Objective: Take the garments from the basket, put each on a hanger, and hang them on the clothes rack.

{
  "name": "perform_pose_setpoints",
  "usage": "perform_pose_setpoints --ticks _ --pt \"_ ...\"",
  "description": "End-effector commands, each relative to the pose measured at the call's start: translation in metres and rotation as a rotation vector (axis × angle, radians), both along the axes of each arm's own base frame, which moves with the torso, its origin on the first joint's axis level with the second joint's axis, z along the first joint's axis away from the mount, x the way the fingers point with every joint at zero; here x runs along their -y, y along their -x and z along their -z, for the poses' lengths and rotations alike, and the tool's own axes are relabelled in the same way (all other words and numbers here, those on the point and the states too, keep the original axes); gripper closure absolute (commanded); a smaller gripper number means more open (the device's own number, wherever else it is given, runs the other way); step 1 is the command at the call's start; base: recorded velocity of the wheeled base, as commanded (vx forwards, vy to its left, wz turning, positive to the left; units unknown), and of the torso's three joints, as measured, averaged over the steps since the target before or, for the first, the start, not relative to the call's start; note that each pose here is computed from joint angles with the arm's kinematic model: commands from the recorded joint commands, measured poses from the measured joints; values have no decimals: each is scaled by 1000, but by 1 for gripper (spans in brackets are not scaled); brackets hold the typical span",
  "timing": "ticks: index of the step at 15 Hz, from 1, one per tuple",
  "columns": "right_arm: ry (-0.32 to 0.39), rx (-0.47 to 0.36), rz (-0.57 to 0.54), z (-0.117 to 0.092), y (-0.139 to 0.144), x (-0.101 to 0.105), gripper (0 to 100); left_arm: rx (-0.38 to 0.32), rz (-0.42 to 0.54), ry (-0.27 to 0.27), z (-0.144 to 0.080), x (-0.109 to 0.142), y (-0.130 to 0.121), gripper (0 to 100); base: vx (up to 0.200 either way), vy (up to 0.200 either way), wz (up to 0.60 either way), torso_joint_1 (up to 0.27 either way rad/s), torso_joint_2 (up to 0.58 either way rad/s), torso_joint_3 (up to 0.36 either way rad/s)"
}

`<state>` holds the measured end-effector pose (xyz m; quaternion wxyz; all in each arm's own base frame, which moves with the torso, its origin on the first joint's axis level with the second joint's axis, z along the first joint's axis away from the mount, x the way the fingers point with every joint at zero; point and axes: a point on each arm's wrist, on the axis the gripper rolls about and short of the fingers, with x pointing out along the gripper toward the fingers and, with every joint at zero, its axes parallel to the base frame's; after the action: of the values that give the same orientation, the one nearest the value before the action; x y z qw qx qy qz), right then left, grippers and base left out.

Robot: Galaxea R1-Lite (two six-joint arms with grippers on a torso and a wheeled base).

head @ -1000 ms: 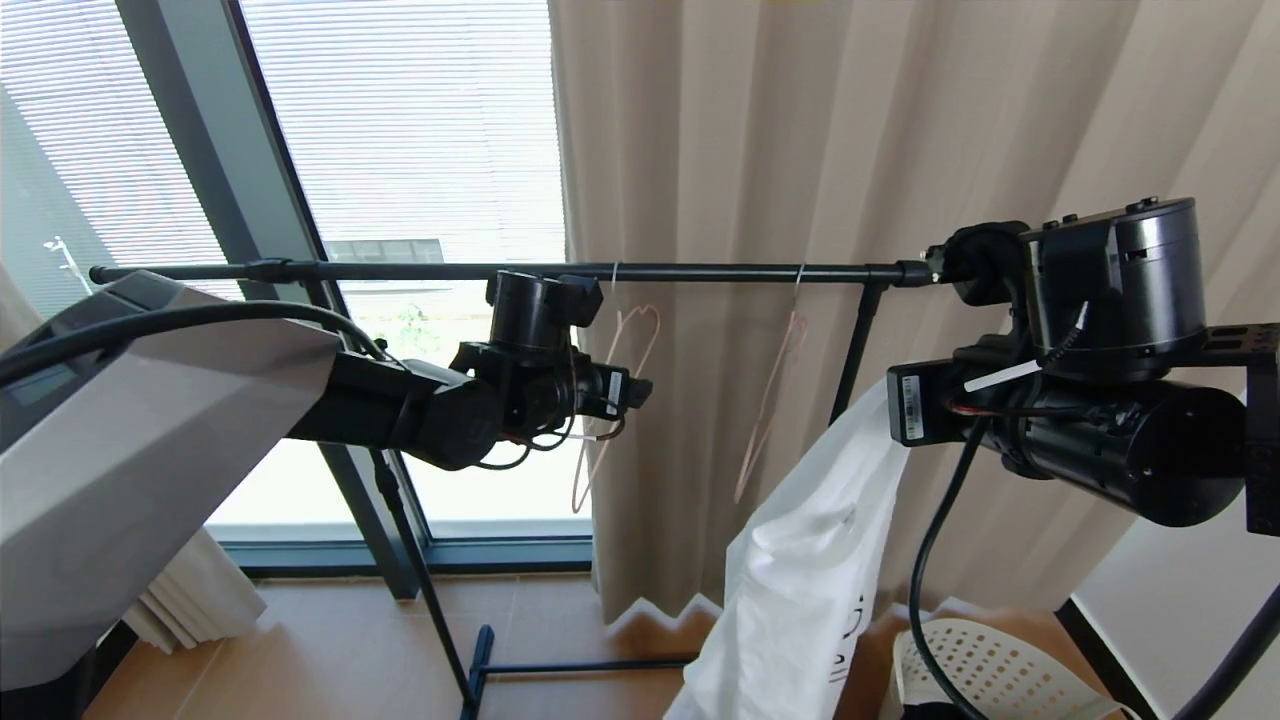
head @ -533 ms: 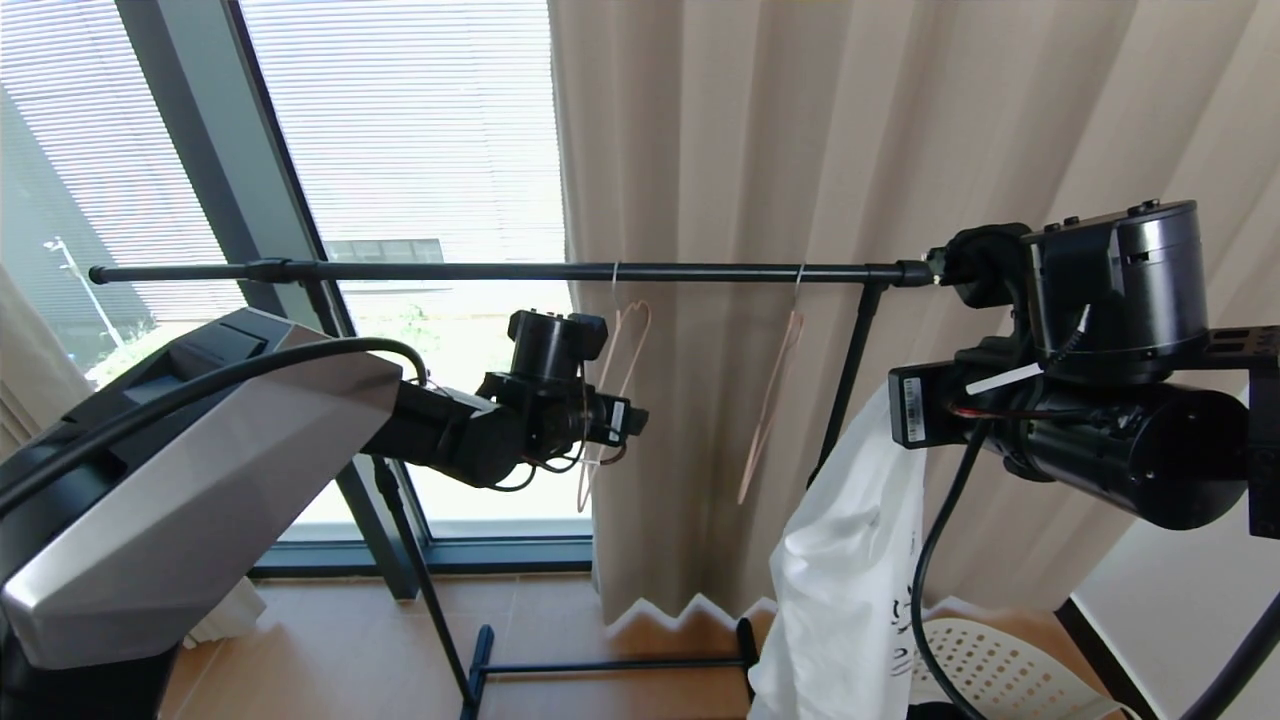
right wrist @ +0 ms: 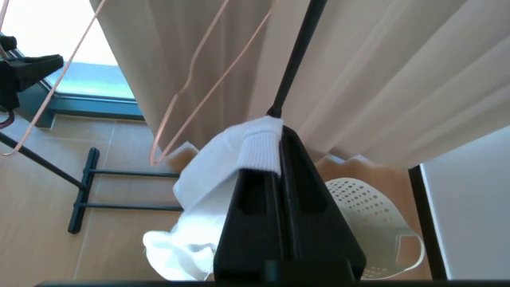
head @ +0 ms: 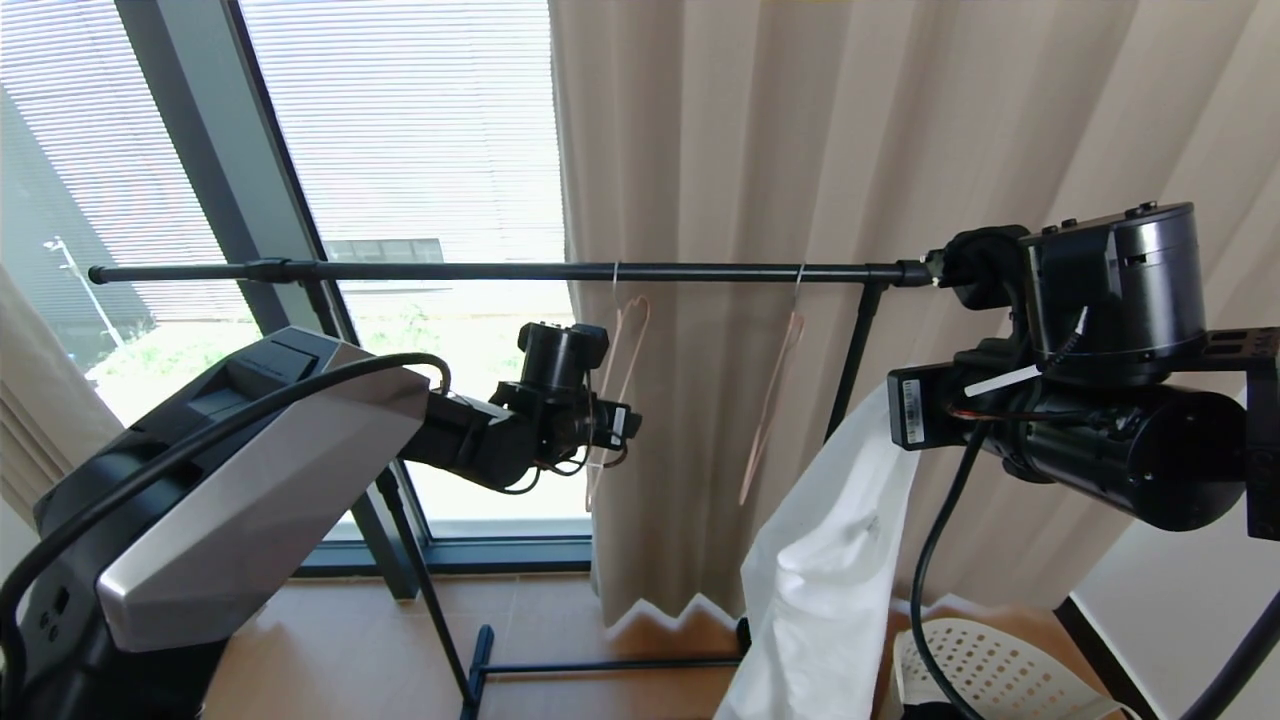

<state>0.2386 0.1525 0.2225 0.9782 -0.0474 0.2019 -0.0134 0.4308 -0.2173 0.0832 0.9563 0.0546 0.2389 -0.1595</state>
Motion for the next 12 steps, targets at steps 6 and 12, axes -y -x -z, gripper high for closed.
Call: perform_pose_setpoints --ticks 6,12 --pt "2 -2 1 1 -1 0 100 23 -12 20 -15 -2 3 100 0 0 0 0 0 0" --pt "-1 3 4 -1 -1 1 100 55 -18 38 -34 1 13 100 0 0 0 0 0 0"
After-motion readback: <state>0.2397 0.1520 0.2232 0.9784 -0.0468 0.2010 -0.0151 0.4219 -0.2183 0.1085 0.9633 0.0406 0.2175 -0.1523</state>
